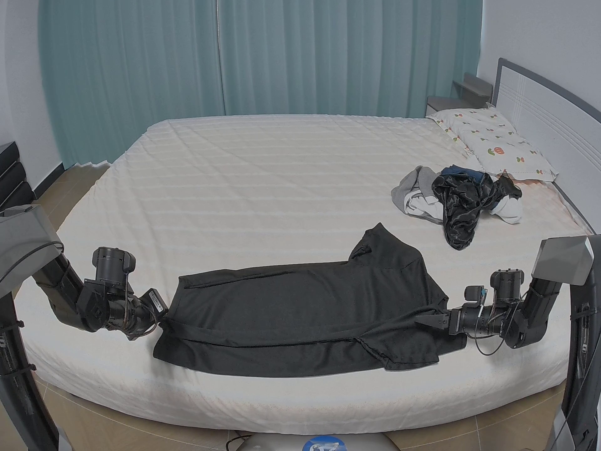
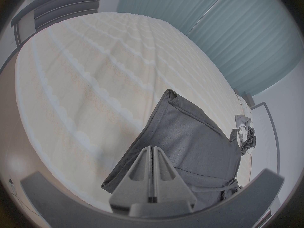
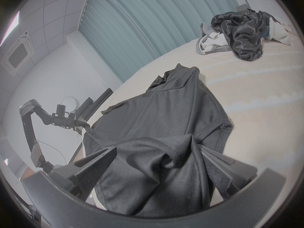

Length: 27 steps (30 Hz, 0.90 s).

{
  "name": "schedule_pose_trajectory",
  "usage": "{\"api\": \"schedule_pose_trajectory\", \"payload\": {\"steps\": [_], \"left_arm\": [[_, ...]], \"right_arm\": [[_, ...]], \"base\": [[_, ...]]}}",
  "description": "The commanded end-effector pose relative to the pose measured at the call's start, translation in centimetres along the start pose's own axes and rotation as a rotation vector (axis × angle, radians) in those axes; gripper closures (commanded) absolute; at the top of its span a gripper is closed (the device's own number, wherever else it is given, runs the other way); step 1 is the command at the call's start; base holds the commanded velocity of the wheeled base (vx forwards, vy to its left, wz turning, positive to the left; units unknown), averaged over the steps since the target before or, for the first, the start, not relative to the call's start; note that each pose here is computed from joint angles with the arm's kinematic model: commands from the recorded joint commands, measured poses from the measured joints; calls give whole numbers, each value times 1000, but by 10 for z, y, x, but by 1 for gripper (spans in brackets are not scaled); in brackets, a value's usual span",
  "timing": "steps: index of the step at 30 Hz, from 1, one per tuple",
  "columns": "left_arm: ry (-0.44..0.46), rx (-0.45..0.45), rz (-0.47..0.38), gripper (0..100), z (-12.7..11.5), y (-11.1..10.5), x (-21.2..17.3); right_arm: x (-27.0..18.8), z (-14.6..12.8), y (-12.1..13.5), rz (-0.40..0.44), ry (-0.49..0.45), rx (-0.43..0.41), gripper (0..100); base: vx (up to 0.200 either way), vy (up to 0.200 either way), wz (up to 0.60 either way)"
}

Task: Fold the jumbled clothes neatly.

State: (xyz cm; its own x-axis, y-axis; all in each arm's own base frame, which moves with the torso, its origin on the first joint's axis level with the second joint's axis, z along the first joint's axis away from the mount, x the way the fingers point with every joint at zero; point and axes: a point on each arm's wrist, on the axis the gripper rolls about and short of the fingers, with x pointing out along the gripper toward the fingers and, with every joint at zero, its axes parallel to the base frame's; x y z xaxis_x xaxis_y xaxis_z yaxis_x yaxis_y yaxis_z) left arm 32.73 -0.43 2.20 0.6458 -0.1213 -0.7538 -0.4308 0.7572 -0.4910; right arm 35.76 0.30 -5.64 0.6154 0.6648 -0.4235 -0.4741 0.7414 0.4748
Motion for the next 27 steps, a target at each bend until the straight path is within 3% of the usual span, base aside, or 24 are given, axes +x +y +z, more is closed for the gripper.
{"api": "schedule_pose_trajectory", "payload": {"steps": [1,2,19,27], "left_arm": [[0,-3,-5,100,0,0,0],[1,-3,-8,100,1,-1,-1],[2,0,0,100,-1,1,-4],[-41,-7,-12,100,5,4,-25]], "right_arm": [[1,-2,0,1,5,3,0],[1,-2,0,2,7,4,100],[-22,1,10,-13,-44,-10,100],[-44,-2,26,-11,-73,8,100]], "base": [[0,0,0],[0,0,0],[0,0,0],[0,0,0]]}}
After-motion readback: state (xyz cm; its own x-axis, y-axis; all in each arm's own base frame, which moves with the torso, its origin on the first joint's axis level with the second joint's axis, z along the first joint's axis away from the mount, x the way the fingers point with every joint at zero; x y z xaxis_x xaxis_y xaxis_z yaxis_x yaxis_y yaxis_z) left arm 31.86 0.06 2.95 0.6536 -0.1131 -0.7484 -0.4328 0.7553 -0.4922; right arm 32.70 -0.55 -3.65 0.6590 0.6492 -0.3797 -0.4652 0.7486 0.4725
